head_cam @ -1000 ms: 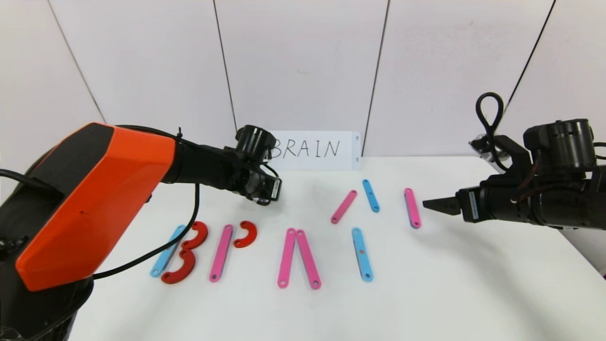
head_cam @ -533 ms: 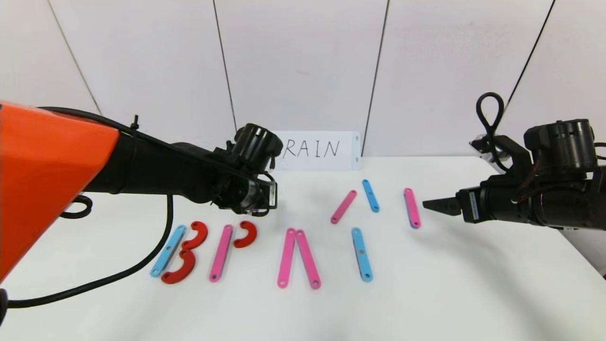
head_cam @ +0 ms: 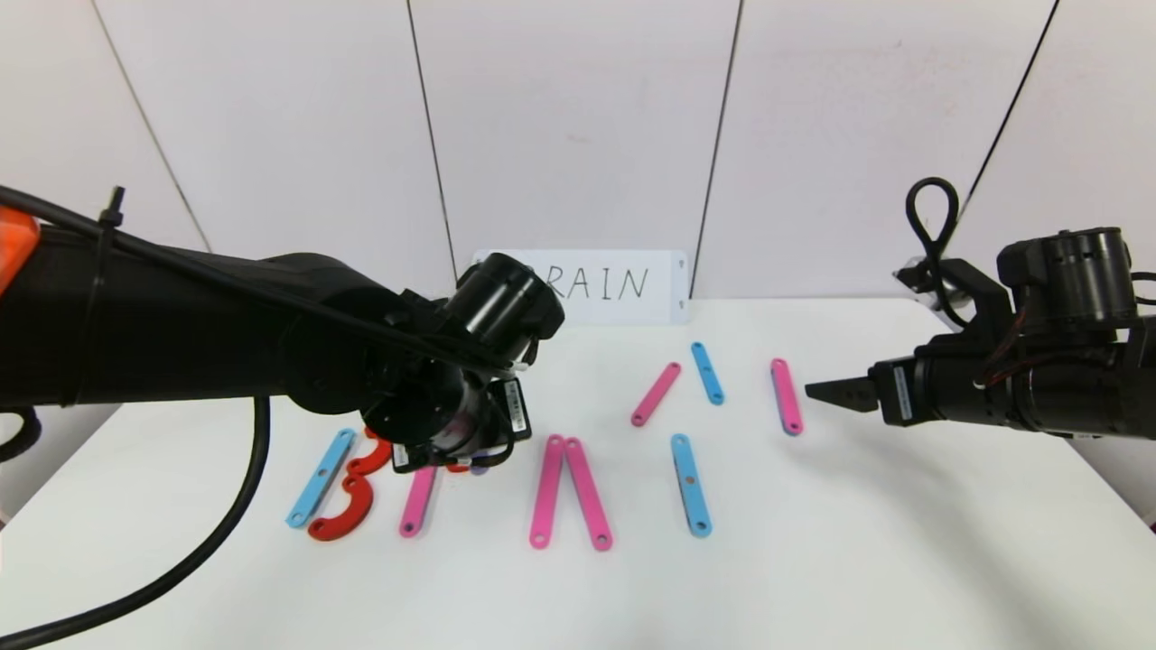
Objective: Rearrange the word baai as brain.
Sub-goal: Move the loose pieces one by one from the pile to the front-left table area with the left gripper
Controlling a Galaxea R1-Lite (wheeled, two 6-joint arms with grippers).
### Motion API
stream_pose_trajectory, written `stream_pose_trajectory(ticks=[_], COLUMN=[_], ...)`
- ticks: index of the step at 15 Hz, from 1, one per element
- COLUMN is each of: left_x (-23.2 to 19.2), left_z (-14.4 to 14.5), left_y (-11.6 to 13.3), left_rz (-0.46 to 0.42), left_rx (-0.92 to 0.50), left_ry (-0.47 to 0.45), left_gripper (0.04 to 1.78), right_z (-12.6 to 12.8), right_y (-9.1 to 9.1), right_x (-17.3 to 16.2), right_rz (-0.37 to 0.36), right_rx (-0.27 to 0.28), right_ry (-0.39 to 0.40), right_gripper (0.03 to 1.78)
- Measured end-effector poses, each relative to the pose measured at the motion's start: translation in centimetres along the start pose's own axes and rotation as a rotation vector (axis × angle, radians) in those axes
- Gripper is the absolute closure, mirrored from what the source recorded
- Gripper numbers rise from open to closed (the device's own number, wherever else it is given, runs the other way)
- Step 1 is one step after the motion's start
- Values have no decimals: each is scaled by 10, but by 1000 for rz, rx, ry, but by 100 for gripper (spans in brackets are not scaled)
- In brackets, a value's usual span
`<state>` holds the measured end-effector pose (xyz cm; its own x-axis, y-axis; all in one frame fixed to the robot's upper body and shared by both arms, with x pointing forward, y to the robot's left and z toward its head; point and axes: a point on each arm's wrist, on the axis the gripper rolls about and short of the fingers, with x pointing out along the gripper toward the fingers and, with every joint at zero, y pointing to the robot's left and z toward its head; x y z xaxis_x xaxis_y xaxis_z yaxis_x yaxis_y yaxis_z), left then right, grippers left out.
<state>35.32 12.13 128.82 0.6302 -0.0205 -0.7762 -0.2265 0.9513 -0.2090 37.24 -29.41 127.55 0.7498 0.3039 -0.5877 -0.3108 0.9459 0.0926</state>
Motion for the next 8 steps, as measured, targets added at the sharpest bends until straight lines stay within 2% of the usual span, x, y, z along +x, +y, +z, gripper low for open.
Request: stream_pose_trajectory(ticks=[3,8], left_x=[1,12], left_z=[-7,-24], left_y=[6,16], left_rz=[21,86], left_rx=[-66,-86], left_ry=[16,31], left_gripper=[154,154], right_z=[0,0], right_y=[0,0], right_x=[1,1], right_rz=[1,1], right_rx=[2,2], right_ry=[2,2], right_gripper=[11,11])
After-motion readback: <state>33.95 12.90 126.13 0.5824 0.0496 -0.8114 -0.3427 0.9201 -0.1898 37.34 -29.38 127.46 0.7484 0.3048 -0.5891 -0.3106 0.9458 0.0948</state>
